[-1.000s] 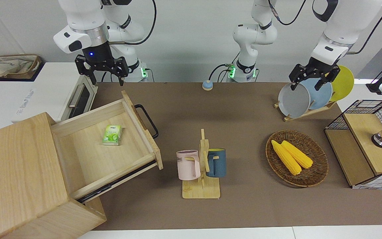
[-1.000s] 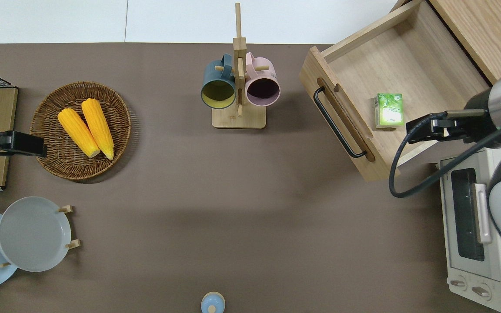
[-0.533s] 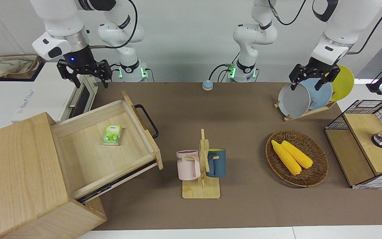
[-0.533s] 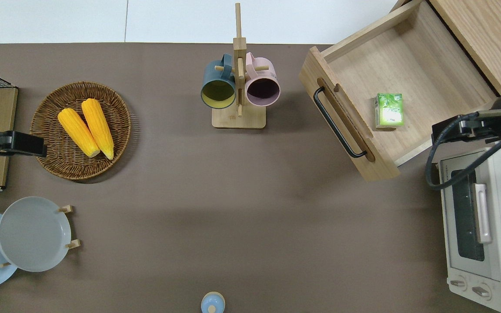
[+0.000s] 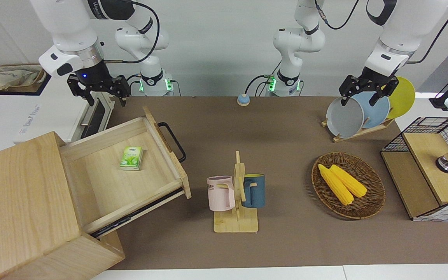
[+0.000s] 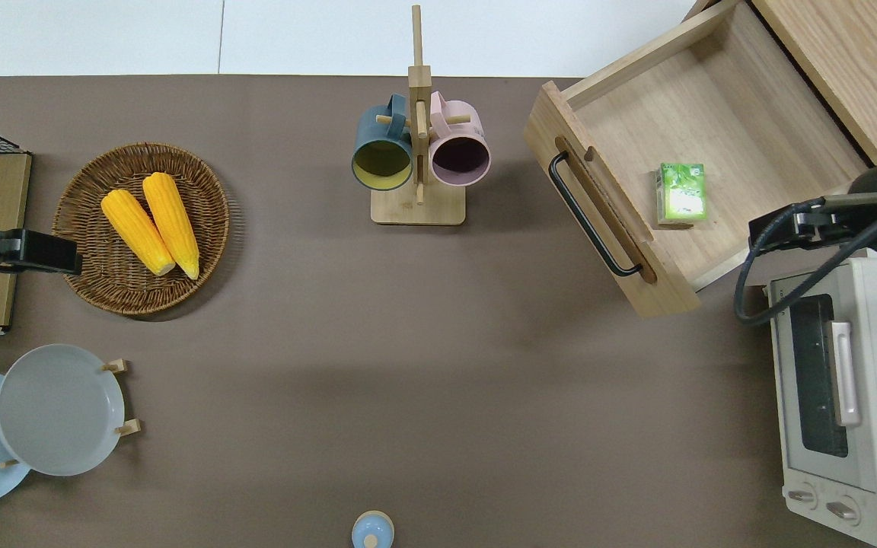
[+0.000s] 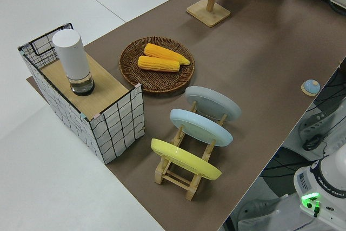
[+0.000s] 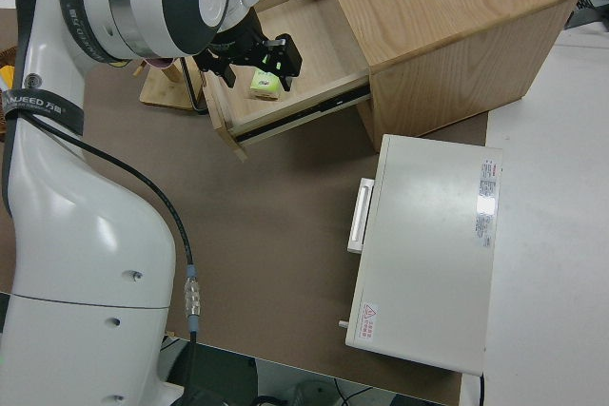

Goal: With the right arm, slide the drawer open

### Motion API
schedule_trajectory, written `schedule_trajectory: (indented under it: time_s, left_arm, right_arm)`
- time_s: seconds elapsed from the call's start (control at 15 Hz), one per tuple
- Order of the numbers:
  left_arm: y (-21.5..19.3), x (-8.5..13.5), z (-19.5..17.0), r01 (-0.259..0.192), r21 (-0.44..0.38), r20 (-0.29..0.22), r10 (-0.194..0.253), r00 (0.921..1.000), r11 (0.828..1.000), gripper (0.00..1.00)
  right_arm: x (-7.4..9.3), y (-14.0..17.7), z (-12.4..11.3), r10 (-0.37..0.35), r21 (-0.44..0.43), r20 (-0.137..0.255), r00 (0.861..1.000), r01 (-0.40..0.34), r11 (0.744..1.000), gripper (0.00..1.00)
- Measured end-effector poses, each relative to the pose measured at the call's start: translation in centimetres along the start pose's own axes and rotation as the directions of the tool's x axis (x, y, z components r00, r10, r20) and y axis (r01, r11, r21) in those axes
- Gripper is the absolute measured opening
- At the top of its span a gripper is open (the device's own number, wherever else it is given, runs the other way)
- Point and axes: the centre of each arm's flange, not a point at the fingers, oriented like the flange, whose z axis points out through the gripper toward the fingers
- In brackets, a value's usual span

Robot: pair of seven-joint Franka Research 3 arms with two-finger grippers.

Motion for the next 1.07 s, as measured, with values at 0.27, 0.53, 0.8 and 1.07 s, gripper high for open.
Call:
schedule_trajectory:
  time_s: [0.27,0.53,0.8,1.07]
  left_arm:
    - [0.0,0.0,0.0,0.000,0.000,0.000,0.000,1.0000,1.000,1.00]
    - [0.0,0.0,0.0,0.000,0.000,0.000,0.000,1.0000,1.000,1.00]
    - [0.0,0.0,0.0,0.000,0.000,0.000,0.000,1.0000,1.000,1.00]
    - [0.0,0.0,0.0,0.000,0.000,0.000,0.000,1.0000,1.000,1.00]
  right_arm:
    - [0.5,0.0,1.5,0.001,0.001,-0.022,1.000,-0.001,1.000,0.99]
    - [0.4,1.0,2.0,0.021,-0.001,-0.028,0.999,-0.021,1.000,0.99]
    - [0.2,1.1,1.5,0.024,0.000,-0.038,0.999,-0.024,1.000,0.99]
    - [0.2,-0.1,1.3,0.009,0.033,-0.050,0.999,-0.007,0.999,0.99]
